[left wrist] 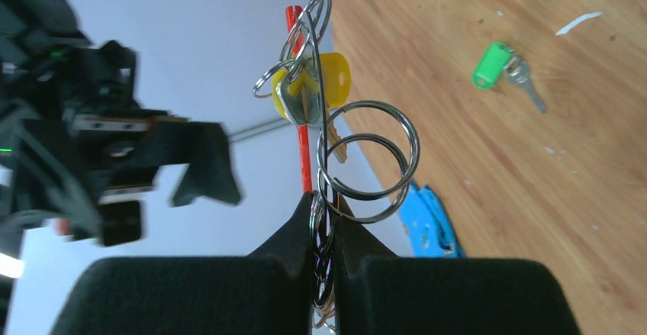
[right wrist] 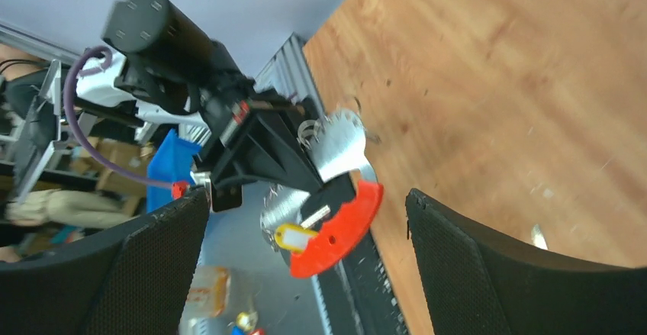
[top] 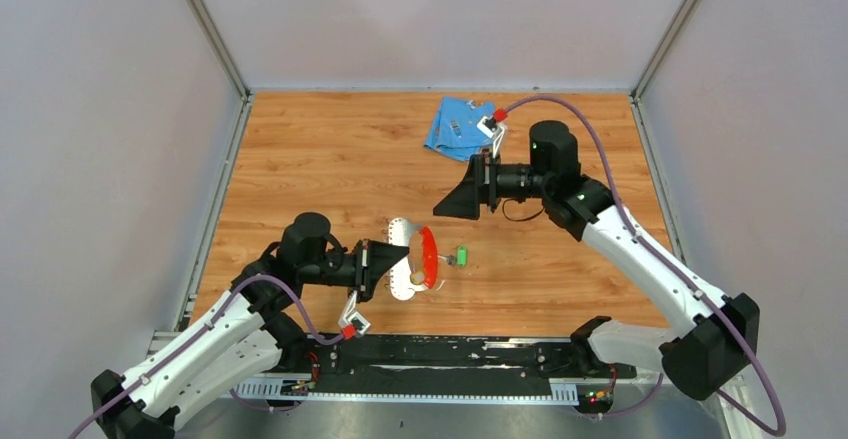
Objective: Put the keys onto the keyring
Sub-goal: Adjust the key on the keyring.
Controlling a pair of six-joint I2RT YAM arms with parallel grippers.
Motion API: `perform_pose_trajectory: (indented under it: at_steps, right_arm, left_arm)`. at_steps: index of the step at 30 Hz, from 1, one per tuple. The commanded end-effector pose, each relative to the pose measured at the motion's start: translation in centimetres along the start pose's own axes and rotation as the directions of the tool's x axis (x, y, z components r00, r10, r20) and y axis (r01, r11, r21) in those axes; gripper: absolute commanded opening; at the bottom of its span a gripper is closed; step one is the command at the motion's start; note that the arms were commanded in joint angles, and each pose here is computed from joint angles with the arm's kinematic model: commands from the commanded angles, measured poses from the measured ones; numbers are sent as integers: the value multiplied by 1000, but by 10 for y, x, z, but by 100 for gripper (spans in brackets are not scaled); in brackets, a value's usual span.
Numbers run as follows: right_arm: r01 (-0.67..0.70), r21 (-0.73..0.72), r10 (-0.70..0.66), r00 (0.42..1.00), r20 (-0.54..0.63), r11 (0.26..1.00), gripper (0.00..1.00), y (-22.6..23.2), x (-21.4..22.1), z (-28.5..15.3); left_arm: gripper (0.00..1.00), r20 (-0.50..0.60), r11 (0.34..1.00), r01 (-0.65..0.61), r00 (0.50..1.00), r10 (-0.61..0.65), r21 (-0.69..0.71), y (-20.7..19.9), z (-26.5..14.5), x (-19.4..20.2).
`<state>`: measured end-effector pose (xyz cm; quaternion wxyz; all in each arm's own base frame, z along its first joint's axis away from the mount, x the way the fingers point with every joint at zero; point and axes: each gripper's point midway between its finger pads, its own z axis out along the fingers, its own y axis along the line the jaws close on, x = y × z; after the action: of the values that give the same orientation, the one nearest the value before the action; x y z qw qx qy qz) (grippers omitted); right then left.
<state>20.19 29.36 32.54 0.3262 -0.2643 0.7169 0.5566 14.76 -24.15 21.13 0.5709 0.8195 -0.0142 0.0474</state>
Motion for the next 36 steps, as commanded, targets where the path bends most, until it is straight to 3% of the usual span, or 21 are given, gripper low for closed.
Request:
perform_pose_trajectory:
  at_steps: [1, 6, 14, 17, 23, 24, 25, 26, 27, 29, 33, 36]
  right_arm:
    - [-148, -117, 139, 987, -82, 982, 100, 12, 25, 1]
    - [-232, -136, 218, 970, -109, 963, 99, 9, 46, 5]
    - [-293, -190, 263, 950, -166, 937, 72, 13, 63, 23]
    - [-294, -215, 265, 952, -155, 931, 58, 15, 56, 29]
    - [-269, -273, 242, 962, -129, 923, 8, 21, 40, 42]
    - [-269, -279, 243, 962, -126, 922, 2, 22, 39, 43]
    - [-250, -291, 227, 968, -112, 924, 0, 24, 35, 43]
    - [-223, -295, 203, 974, -99, 929, 1, 25, 32, 43]
    - [-188, -294, 169, 982, -88, 937, 1, 27, 28, 41]
    - [-92, -274, 74, 994, -77, 957, 0, 29, 21, 36]
    - [246, -170, -262, 962, -80, 954, 0, 26, 13, 16]
    - [435, -107, -444, 894, -69, 894, 0, 23, 12, 0]
  left_arm:
    - [0, -66, 706, -704, 710, 701, -82, 54, -2, -9]
    - [0, -114, 670, -738, 674, 730, -74, 64, -2, 1]
    - [0, -159, 657, -752, 655, 738, -53, 72, -3, 11]
    - [0, -175, 664, -746, 662, 729, -54, 76, -5, 14]
    - [0, -182, 695, -717, 691, 700, -51, 76, -5, 19]
    - [6, -182, 708, -704, 703, 687, -51, 76, -5, 20]
    - [19, -179, 724, -688, 720, 671, -52, 75, -5, 21]
    - [36, -171, 754, -655, 750, 639, -54, 74, -6, 21]
    - [63, -160, 789, -613, 783, 601, -38, 69, -7, 23]
    - [96, -133, 866, -500, 858, 496, 6, 57, -10, 25]
    - [100, -115, 988, -153, 981, 156, 36, 44, -27, 19]
    - [100, -73, 990, 143, 987, -143, 5, 47, -40, 1]
